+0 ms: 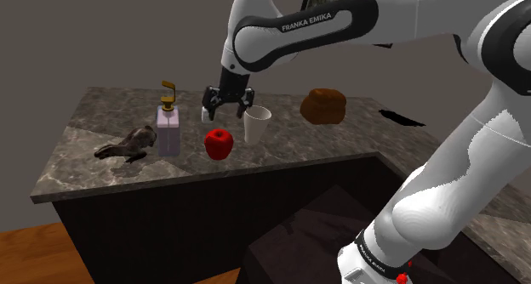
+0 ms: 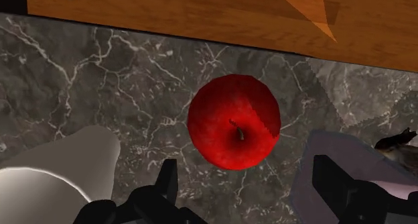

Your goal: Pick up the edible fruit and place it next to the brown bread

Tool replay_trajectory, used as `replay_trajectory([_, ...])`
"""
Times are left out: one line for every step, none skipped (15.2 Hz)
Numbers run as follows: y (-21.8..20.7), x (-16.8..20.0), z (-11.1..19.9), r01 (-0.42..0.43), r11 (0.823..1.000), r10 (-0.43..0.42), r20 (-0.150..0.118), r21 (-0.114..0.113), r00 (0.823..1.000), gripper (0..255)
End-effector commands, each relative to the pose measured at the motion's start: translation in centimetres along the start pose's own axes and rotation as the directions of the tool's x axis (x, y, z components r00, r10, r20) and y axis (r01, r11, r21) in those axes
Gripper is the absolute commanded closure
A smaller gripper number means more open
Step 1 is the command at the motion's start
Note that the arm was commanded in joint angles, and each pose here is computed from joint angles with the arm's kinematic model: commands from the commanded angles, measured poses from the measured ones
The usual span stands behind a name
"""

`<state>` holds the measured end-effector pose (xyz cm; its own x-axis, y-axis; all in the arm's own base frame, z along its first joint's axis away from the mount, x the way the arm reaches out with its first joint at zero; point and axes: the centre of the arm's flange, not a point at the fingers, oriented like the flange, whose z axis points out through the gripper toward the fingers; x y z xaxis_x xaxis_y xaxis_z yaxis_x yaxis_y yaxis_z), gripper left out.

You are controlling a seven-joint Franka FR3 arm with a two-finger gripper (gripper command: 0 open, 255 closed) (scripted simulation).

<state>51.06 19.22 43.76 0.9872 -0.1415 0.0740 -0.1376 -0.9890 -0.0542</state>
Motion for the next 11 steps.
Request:
replay_trajectory([-0.6, 0.3, 1.1, -0.003, 1.000, 0.003, 0.003, 0.002, 1.000, 0])
replay_trajectory([-0.6, 0.3, 1.6, -0.003, 1.000, 0.003, 0.003, 0.002, 1.000, 0])
replay_trajectory([-0.6, 0.3, 2.2, -0.003, 1.000, 0.003, 0.003, 0.002, 1.000, 0])
replay_trajectory([-0.6, 0.3, 2.7, -0.003, 1.000, 0.003, 0.003, 0.002, 1.000, 0])
replay_trajectory([-0.6, 0.3, 3.2, -0.003, 1.000, 0.003, 0.003, 0.002, 1.000, 0])
replay_trajectory([-0.6, 0.3, 3.7, -0.003, 1.000, 0.003, 0.003, 0.002, 1.000, 0])
replay_trajectory([-0.6, 0.3, 4.6, -0.003, 1.000, 0.003, 0.003, 0.002, 1.000, 0])
replay_trajectory([-0.6, 0.3, 4.6, -0.003, 1.000, 0.003, 0.003, 0.002, 1.000, 0])
replay_trajectory([-0.6, 0.3, 4.6, -0.003, 1.000, 0.003, 0.003, 0.002, 1.000, 0])
replay_trajectory([-0.6, 0.3, 4.6, -0.003, 1.000, 0.003, 0.003, 0.002, 1.000, 0])
replay_trajectory([-0.6, 0.3, 4.6, -0.003, 1.000, 0.003, 0.003, 0.002, 1.000, 0])
